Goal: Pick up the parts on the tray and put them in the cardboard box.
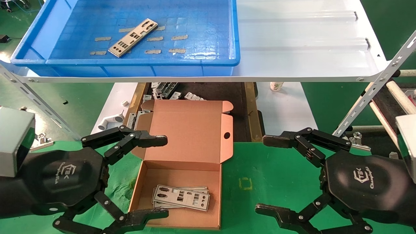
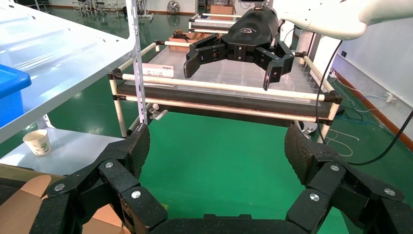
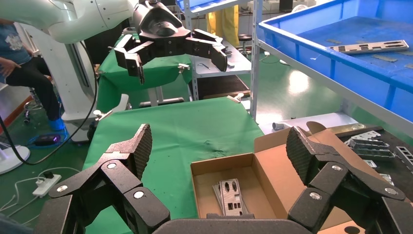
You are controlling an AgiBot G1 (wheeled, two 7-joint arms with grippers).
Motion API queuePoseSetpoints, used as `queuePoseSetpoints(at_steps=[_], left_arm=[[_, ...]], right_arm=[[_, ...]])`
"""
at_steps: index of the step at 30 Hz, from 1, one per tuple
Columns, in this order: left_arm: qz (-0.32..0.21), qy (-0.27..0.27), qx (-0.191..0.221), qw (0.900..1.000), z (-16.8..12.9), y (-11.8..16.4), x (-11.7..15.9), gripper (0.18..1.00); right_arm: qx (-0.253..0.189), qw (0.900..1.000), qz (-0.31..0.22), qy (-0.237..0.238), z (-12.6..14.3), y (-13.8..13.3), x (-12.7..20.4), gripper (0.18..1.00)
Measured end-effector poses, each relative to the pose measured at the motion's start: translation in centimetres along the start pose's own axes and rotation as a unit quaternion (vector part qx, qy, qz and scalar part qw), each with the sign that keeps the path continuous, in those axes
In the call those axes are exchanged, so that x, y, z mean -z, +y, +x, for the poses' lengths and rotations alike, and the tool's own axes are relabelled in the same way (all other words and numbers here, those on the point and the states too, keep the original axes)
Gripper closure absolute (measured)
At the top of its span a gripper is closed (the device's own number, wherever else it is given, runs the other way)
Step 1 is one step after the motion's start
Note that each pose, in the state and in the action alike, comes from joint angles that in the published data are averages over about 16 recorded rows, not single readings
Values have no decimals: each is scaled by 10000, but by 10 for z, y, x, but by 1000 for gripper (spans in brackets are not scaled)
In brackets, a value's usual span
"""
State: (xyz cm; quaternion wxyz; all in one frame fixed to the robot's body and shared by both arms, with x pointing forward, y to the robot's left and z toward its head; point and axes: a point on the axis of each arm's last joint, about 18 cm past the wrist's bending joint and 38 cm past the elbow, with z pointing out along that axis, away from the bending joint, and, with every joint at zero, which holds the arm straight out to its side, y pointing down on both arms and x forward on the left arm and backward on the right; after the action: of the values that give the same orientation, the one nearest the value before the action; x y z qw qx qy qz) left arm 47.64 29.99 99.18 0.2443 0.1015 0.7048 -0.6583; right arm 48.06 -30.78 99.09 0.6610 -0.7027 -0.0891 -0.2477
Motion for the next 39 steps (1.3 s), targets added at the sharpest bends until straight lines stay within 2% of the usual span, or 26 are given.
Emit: queuePoseSetpoints(at_steps=[15,22,30,39], left_arm=[[3,-19,0,10000,-1,0,0,184],[23,-310,-7,9995,-16,-3,0,184],[159,-1114,-21,9936,-65,-16,-3,184],[132,-2166,-145,9761,-146,-36,-3,184]], right_arm=[[0,10000,0,0,0,0,0,178],[0,10000,0,0,0,0,0,183],[0,10000,0,0,0,0,0,214],[0,10000,0,0,0,0,0,319]])
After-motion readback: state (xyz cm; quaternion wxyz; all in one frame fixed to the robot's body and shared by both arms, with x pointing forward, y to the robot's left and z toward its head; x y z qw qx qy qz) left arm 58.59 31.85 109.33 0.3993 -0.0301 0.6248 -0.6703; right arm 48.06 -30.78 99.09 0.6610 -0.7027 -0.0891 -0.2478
